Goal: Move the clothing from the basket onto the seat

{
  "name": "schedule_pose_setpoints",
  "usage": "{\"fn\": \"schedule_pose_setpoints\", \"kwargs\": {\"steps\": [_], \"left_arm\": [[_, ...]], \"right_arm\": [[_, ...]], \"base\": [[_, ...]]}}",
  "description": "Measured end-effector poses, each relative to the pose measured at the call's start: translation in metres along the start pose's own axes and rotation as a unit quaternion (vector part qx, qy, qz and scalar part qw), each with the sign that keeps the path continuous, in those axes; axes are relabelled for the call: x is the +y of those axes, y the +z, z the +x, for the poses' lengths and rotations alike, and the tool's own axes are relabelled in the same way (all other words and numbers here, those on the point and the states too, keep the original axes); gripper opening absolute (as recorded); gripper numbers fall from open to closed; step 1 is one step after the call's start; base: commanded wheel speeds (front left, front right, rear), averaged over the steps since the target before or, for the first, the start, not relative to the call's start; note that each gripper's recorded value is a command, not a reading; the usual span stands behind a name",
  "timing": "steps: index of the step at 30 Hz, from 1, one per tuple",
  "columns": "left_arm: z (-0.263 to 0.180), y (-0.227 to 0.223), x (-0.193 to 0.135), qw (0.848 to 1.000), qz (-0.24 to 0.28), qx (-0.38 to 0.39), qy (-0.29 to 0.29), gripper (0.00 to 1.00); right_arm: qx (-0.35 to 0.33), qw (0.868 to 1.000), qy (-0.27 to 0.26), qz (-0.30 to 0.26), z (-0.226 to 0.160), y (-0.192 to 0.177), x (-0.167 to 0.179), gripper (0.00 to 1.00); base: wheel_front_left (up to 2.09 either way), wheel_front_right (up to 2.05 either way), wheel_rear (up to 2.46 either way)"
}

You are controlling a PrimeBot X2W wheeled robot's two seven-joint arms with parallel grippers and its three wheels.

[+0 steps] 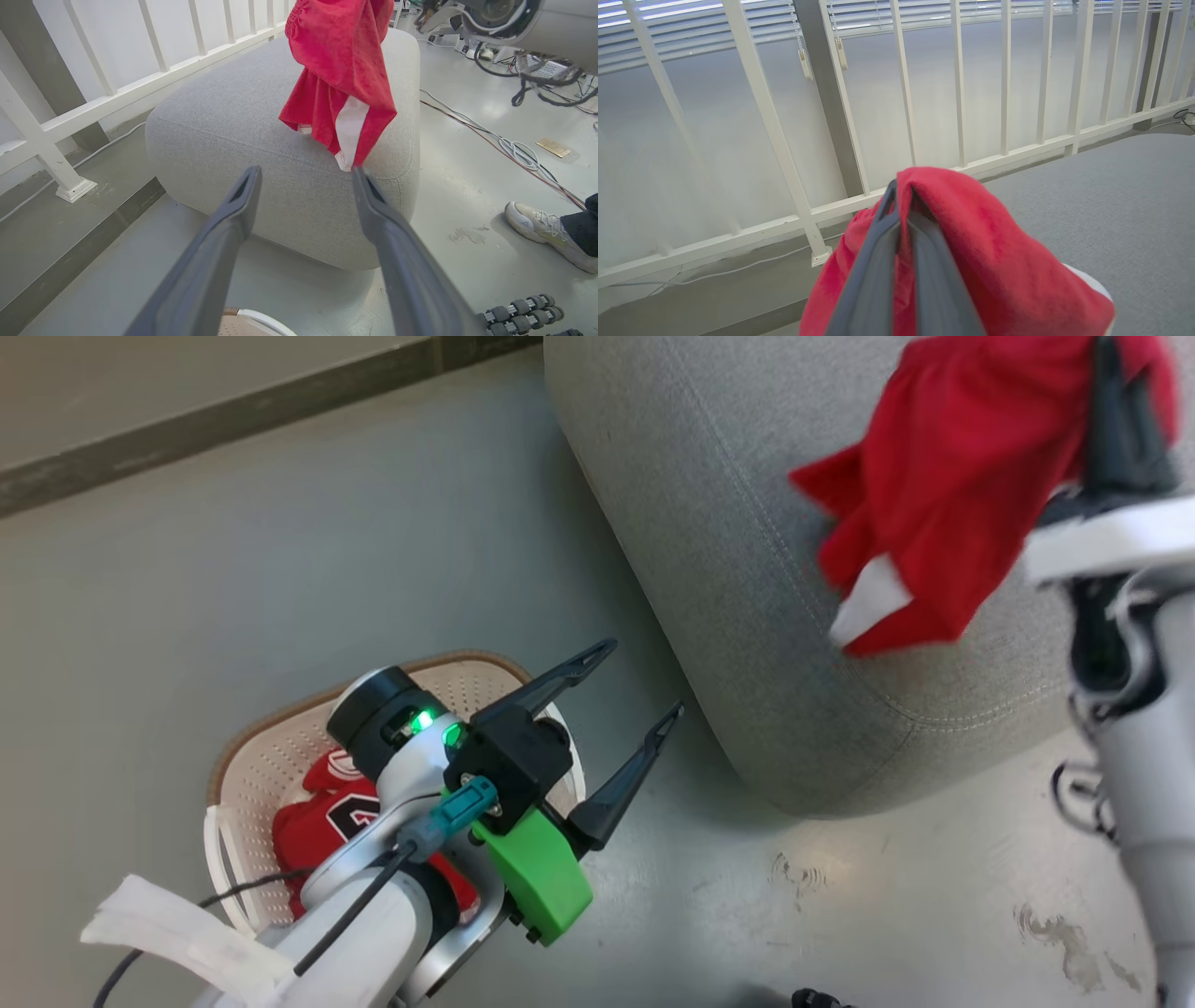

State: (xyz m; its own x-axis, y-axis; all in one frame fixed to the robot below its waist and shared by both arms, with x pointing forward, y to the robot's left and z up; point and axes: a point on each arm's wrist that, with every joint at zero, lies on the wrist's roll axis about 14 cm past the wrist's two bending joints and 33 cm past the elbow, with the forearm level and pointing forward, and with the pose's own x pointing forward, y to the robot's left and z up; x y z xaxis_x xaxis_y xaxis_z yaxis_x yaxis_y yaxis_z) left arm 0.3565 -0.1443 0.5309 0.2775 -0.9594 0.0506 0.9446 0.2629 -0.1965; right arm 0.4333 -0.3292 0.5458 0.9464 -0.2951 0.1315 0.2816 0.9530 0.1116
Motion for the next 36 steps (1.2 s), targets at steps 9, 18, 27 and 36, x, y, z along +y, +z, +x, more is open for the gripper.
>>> {"fn": "schedule_pose_setpoints", "kwargs": {"steps": [9,18,27,36], "left_arm": [[0.004,-0.006,0.013,1.0,-0.004,0.002,-0.005,1.0],[0.002,-0.014,0.027,1.0,-0.006,0.011,0.003,1.0],[-0.002,-0.026,0.049,1.0,-0.019,0.016,0.02,1.0],[-0.006,-0.049,0.068,0.998,-0.036,0.032,0.033,1.0]], "right_arm": [[-0.066,0.996,-0.017,-0.058,0.057,0.05,-0.025,0.0],[-0.078,0.993,-0.057,-0.065,0.092,0.059,-0.053,0.0],[0.016,0.993,-0.094,-0.063,0.1,-0.019,-0.074,0.0],[0.119,0.987,-0.099,-0.047,0.089,-0.107,-0.069,0.0]], "base": [[0.0,0.0,0.0],[0.0,0.0,0.0],[0.0,0.0,0.0],[0.0,0.0,0.0]]}}
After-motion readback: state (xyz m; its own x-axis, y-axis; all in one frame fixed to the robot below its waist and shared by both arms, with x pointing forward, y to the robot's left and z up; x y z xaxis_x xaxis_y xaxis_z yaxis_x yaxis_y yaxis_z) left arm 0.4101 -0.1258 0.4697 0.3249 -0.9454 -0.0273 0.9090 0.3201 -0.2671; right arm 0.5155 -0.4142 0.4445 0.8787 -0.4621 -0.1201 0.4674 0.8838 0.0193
